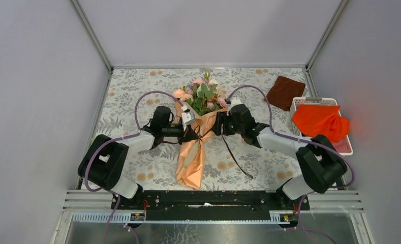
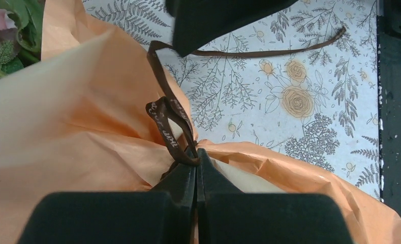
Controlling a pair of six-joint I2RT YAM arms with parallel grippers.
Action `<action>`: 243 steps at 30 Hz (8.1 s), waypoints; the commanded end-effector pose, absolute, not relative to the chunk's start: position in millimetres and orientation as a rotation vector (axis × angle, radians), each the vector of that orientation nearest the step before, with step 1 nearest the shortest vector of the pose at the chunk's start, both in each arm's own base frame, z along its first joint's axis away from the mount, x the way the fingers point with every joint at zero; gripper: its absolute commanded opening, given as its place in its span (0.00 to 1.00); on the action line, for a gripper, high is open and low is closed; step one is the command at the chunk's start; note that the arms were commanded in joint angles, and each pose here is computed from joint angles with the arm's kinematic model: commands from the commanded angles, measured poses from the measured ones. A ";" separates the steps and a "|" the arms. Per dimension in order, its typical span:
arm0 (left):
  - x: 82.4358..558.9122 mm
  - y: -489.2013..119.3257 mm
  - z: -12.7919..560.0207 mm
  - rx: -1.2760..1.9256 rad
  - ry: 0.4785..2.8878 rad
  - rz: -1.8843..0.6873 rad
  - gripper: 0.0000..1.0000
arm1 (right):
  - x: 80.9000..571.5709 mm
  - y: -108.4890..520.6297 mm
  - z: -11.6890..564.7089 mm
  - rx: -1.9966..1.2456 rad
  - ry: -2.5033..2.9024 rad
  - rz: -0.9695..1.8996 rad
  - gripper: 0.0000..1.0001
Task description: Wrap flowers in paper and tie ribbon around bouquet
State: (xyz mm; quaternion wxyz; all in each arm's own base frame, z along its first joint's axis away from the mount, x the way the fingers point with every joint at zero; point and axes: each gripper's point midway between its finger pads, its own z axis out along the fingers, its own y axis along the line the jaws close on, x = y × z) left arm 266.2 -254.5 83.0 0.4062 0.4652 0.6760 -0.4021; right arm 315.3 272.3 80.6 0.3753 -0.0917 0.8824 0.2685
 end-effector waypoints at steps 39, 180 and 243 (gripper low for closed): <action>241.8 -267.6 88.5 1.424 1.480 -0.908 0.00 | 270.4 334.2 205.3 -0.416 2.045 0.958 0.00; 282.5 -222.6 162.8 1.194 1.690 -0.809 0.66 | 279.1 397.6 189.5 -0.248 2.053 1.236 0.00; 281.9 -209.7 122.5 0.989 1.785 -0.994 0.00 | 289.9 393.1 133.1 -0.720 1.920 0.926 0.28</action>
